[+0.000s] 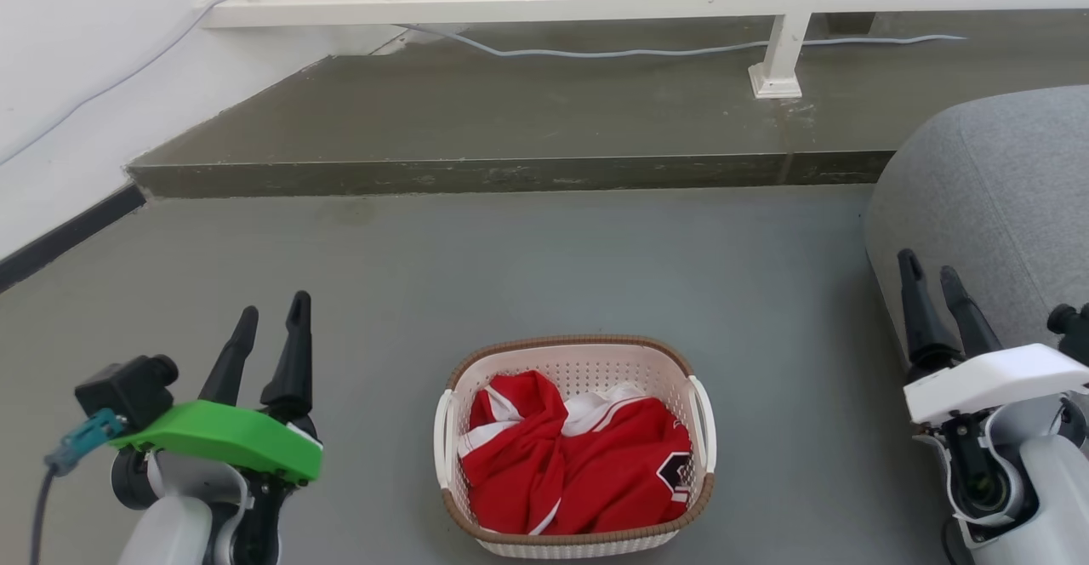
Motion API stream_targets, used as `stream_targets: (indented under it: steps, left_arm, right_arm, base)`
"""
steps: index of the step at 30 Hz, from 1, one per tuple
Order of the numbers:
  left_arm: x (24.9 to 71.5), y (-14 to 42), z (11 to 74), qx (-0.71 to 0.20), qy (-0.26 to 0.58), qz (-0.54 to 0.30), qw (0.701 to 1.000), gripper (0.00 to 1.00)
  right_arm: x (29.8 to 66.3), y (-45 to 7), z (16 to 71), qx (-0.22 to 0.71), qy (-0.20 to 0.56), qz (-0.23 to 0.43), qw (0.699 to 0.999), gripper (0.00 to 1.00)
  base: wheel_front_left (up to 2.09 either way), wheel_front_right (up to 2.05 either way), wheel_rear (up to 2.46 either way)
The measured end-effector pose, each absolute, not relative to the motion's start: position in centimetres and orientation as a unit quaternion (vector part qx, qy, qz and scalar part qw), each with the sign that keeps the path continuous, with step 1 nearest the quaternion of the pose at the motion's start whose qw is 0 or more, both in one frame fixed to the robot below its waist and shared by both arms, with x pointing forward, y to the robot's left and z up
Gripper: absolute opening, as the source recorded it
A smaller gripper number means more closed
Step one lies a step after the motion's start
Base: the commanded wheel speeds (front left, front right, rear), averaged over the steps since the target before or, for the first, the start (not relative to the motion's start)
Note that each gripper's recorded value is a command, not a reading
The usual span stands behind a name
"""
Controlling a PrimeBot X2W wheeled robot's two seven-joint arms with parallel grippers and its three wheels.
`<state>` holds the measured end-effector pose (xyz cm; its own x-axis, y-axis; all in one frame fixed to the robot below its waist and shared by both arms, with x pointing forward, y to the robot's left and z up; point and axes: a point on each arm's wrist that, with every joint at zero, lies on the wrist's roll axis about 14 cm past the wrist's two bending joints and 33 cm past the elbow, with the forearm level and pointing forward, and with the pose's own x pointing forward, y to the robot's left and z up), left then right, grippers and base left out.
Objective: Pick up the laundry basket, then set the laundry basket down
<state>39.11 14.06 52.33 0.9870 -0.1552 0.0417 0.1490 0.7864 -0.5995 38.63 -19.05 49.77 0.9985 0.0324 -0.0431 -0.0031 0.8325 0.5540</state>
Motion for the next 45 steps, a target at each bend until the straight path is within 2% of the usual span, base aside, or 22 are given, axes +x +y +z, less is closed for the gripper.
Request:
stream_targets:
  steps: [6,18,31,45]
  left_arm:
    - [38.8,13.2,52.0,-0.254,0.005,-0.09,0.963,1.0]
    - [38.6,12.7,51.5,-0.178,-0.002,-0.09,0.98,1.0]
    - [38.6,12.1,51.4,-0.101,-0.017,-0.095,0.99,1.0]
    - [39.0,11.4,51.7,-0.058,-0.032,-0.099,0.993,1.0]
  right_arm:
    - [38.6,-18.0,49.5,0.22,0.029,0.024,0.975,1.0]
    - [38.4,-17.1,49.5,0.131,0.019,0.039,0.99,1.0]
    - [38.8,-16.3,50.5,0.053,-0.011,0.053,0.997,1.0]
    - [38.8,-15.8,50.5,0.015,-0.026,0.058,0.998,1.0]
  base:
    - [0.0,0.0,0.0]
    - [0.0,0.0,0.0]
    - [0.0,0.0,0.0]
    - [0.0,0.0,0.0]
